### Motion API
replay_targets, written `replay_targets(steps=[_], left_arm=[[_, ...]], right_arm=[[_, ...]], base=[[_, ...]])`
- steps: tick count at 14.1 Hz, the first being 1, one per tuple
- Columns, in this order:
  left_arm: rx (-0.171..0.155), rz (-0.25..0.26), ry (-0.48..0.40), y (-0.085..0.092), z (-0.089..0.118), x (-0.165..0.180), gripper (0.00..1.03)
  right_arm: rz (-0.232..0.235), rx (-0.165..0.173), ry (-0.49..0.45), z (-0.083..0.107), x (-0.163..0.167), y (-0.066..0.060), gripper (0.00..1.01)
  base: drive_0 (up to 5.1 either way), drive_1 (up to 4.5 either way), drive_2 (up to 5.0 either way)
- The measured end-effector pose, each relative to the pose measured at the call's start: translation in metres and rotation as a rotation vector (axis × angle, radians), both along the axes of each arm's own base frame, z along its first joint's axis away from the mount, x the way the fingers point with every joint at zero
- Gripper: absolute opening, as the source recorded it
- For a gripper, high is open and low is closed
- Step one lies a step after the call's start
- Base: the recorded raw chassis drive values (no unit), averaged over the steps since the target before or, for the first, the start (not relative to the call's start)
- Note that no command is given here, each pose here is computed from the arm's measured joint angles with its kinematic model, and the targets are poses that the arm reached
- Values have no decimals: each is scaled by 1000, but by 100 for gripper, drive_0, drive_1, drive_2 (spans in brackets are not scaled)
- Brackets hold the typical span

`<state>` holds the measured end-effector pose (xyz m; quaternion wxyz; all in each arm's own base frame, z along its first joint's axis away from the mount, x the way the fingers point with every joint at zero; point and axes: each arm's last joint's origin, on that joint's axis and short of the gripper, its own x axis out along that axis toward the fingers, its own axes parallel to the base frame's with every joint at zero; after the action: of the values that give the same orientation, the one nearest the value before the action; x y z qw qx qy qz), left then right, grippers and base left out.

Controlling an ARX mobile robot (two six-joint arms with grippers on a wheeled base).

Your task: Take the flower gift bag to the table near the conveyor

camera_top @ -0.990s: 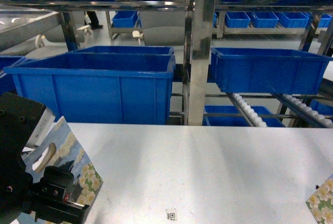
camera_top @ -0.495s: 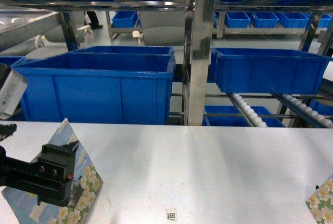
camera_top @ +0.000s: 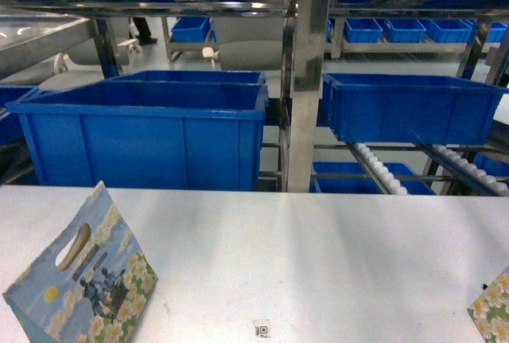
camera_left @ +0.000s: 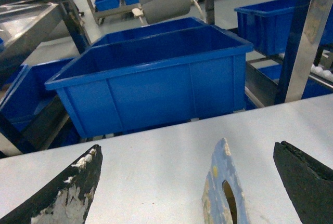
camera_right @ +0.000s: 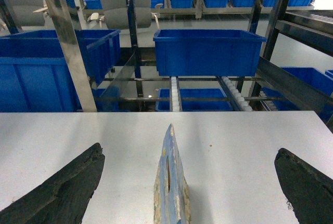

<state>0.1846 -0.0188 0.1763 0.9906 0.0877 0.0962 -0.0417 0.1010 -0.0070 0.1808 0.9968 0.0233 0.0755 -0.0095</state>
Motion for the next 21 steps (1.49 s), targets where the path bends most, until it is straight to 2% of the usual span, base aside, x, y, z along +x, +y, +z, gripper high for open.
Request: replay_targets(steps=[2, 4, 6, 7, 8, 9, 10, 12, 13, 14, 15, 19, 20, 21], left_arm=[[-11, 14, -43, 11, 14, -19, 98], [-26, 48, -55, 24, 19, -44, 98], [-67, 88, -81, 36, 24, -72, 98], [-74, 98, -122, 37, 29, -75, 98], [-86, 86, -130, 36, 28, -75, 95], [-122, 82, -184, 34, 23, -74, 84], [-145, 80, -192, 31, 18, -76, 71], [-168, 92, -163, 22, 6, -86, 44], [-172, 53, -197, 17, 8, -87, 31], [-171, 81, -195, 19, 7, -87, 19], [-170, 85, -190, 19, 4, -87, 4], [-174, 83, -206, 19, -6, -88, 2], [-173, 86, -182, 19, -10, -87, 2], [-174, 83, -205, 19, -8, -87, 2]], right_arm=[[0, 0, 0, 0, 0, 0, 98], [0, 0, 0, 0, 0, 0, 98], [0, 0, 0, 0, 0, 0, 98], [0, 0, 0, 0, 0, 0, 98], [-6, -21, -105, 1, -1, 4, 89], [34, -32, -164, -1, -4, 8, 76], [29, -38, -158, -2, -4, 8, 63], [19, -40, -156, -7, -3, 7, 36], [23, -42, -145, -14, -4, 7, 23], [21, -44, -154, -14, -4, 7, 10], [22, -45, -155, -13, -4, 7, 2], [21, -47, -156, -13, -4, 7, 2], [21, -47, -155, -13, -4, 7, 2], [20, -47, -154, -14, -4, 7, 2]], base=[[0, 0, 0], [0, 0, 0], [0, 0, 0], [0, 0, 0], [0, 0, 0], [0, 0, 0], [0, 0, 0], [0, 0, 0], [0, 0, 0], [0, 0, 0], [0, 0, 0], [0, 0, 0], [0, 0, 0], [0, 0, 0]])
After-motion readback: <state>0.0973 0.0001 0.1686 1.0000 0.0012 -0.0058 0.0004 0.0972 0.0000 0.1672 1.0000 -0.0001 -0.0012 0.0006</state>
